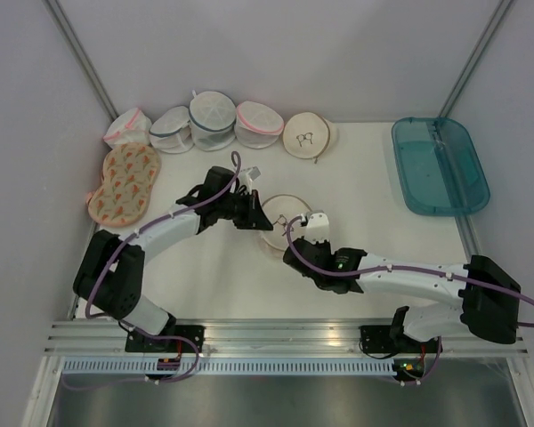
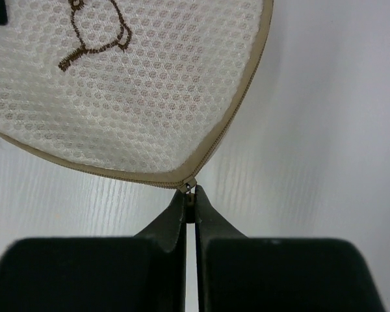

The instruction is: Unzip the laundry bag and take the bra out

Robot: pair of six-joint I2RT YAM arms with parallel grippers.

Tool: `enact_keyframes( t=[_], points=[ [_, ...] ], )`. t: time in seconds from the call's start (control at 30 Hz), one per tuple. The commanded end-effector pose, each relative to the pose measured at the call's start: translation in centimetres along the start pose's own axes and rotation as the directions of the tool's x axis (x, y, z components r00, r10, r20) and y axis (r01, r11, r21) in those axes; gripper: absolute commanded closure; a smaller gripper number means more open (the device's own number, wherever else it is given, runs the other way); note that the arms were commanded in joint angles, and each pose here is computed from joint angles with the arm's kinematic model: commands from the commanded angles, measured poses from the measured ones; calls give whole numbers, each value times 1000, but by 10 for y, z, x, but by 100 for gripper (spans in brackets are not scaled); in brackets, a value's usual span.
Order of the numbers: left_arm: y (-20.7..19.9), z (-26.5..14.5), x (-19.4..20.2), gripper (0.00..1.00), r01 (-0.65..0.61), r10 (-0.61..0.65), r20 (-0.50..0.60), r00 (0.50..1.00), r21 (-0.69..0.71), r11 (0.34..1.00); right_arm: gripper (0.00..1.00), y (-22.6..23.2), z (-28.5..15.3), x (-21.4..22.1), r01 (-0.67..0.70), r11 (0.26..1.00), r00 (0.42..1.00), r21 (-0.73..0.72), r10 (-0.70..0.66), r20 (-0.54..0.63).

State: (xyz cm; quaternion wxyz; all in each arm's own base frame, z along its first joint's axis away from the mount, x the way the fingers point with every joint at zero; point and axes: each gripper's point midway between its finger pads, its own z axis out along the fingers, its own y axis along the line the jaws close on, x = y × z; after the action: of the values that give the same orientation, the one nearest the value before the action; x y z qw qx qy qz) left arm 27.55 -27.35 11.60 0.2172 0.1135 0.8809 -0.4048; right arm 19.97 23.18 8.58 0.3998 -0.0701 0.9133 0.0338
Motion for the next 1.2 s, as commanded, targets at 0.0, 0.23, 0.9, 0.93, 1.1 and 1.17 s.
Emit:
enact_keyframes(
  t=[0.0, 0.23, 0.9, 0.93, 1.1, 1.17],
  points=[
    [7, -4, -8, 98, -107, 107, -36, 994, 24, 994, 100, -34, -6, 9, 52, 994, 999, 97, -51, -17],
    [20, 12, -19, 50, -76, 75, -38, 996, -21, 997, 100, -26, -6, 10, 28, 998, 999, 54, -27, -20],
    [-9, -63, 44, 16, 465, -447, 271, 852, -3, 885, 99, 145, -28, 17, -158, 739, 983, -655, 57, -174],
    [-9, -61, 46, 16, 469, -454, 265, 850, 8, 883, 99, 149, -31, 16, -161, 723, 983, -671, 57, -175],
    [-4, -44, 50, 15, 502, -492, 229, 840, 19, 865, 100, 160, -35, 9, -154, 696, 985, -701, 48, -168],
    [-6, -39, 45, 15, 502, -497, 227, 838, 39, 864, 100, 160, -32, 10, -150, 704, 985, -694, 46, -166]
  ],
)
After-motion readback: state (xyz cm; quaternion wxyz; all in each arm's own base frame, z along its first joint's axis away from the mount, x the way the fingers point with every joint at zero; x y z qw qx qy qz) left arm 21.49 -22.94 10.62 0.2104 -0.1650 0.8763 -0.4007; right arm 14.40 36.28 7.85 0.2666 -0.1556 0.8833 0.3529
